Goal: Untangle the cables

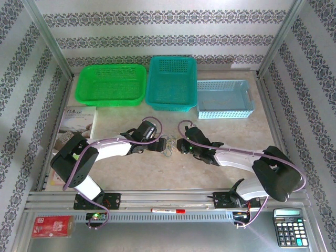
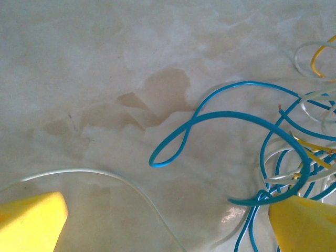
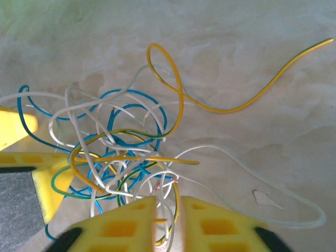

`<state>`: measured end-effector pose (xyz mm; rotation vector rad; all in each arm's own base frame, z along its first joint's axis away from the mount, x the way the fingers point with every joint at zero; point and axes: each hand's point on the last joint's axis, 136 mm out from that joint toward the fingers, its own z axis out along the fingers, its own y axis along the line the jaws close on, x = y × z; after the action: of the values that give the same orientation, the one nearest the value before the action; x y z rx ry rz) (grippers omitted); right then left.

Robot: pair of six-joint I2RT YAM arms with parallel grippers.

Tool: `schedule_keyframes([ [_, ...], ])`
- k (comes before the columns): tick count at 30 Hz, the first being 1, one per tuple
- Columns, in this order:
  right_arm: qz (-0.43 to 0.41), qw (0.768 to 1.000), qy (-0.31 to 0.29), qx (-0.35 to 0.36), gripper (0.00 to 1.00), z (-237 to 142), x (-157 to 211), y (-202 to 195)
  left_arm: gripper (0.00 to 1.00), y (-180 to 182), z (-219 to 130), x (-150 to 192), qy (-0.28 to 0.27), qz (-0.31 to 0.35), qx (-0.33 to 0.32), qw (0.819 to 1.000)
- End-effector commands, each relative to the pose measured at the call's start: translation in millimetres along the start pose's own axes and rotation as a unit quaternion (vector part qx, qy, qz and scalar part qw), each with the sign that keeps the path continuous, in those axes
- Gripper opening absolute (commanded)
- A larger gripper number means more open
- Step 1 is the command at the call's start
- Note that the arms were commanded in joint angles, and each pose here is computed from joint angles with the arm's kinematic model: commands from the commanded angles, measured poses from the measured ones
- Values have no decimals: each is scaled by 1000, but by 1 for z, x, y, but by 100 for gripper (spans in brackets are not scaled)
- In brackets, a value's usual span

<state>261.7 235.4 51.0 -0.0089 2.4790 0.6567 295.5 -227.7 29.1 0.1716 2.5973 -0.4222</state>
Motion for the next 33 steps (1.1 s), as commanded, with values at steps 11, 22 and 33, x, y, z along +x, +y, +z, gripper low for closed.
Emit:
schedule_keyframes([
  [11, 19, 997, -51, -53, 0, -31, -30, 21, 100, -4, -17, -3, -13, -6, 7, 1000],
  [22, 27, 993, -89, -78, 0, -66, -44, 29, 100, -20, -53, -29, -56, -9, 40, 998],
  [33, 3, 980, -128, -151, 0, -111, -86, 79, 100, -29, -65, -42, -76, 4, 54, 996],
])
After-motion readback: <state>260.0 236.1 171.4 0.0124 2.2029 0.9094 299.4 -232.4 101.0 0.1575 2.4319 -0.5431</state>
